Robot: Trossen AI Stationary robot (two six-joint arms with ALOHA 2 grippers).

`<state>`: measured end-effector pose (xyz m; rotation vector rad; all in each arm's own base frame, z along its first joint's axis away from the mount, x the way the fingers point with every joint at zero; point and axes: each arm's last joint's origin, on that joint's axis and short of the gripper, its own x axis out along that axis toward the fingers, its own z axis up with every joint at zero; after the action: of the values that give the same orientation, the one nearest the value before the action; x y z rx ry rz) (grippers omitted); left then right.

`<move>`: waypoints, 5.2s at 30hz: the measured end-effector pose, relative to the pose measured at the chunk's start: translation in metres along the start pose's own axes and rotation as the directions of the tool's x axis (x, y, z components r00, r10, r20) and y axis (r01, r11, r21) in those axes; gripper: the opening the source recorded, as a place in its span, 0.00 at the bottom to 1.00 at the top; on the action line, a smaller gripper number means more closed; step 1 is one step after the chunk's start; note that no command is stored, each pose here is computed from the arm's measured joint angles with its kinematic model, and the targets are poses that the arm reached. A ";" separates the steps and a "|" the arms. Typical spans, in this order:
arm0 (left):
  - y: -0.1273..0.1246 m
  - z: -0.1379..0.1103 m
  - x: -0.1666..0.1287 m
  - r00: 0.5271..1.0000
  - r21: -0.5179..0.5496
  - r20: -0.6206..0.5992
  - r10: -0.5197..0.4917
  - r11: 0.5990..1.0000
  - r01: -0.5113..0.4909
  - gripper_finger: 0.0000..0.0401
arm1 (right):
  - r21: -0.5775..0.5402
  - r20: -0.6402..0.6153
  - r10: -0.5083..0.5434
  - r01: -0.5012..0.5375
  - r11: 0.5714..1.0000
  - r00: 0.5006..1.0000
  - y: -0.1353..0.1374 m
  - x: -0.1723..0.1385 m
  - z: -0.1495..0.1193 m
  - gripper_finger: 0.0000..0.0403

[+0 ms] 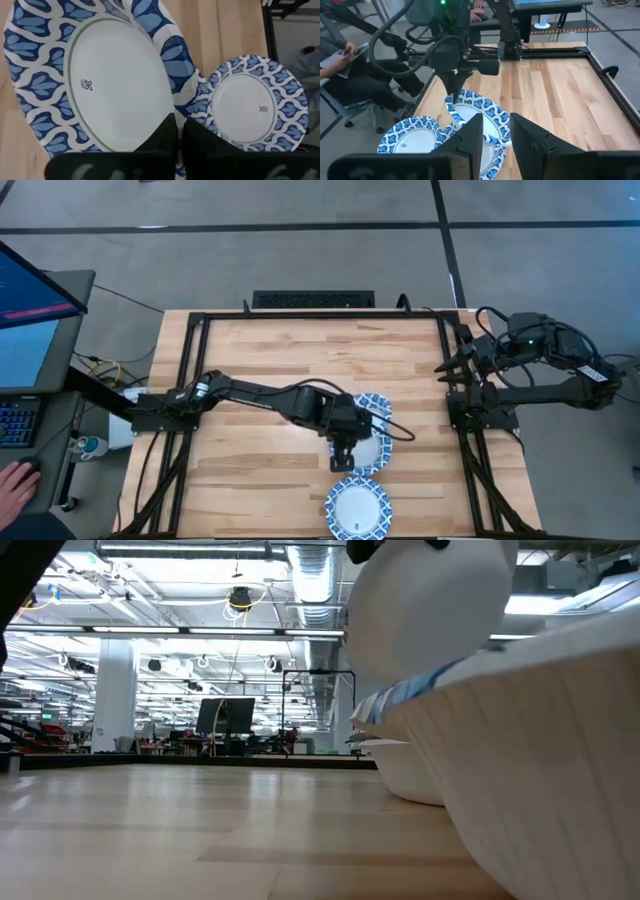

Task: Nest bowls inside each other
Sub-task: Stack the blue patterned bowl on the blue patterned bowl

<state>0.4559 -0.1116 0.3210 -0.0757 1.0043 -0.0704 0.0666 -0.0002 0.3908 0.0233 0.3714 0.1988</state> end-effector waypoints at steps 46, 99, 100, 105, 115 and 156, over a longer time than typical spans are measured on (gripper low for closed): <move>0.053 -0.009 0.063 0.970 -0.381 -0.217 -0.108 0.924 0.018 0.31 | 0.045 -0.081 -0.007 0.011 0.999 0.997 -0.004 0.010 -0.002 0.29; 0.077 -0.022 -0.189 0.907 -0.239 0.193 0.373 0.915 -0.326 0.31 | 0.460 -0.348 0.419 -0.237 0.856 0.838 0.035 0.200 -0.046 0.29; 0.077 -0.023 -0.188 0.910 -0.236 0.181 0.372 0.915 -0.327 0.31 | 0.490 -0.362 0.435 -0.229 0.841 0.824 0.035 0.206 -0.049 0.29; 0.077 -0.029 -0.187 0.929 -0.225 0.119 0.350 0.921 -0.318 0.31 | 0.534 -0.485 0.475 -0.181 0.826 0.735 0.052 0.219 -0.068 0.29; 0.076 -0.031 -0.187 0.923 -0.208 0.108 0.369 0.917 -0.342 0.31 | 0.437 -0.517 0.295 -0.049 0.898 0.804 0.096 0.212 -0.075 0.29; 0.072 -0.012 -0.190 0.899 -0.196 0.295 0.324 0.941 -0.275 0.31 | 0.504 -0.635 0.303 0.083 0.860 0.711 0.123 0.294 -0.142 0.30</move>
<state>0.3457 -0.0222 0.4674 -0.0652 0.6797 0.2950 0.2600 0.1761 0.1603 0.5086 1.1956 0.2260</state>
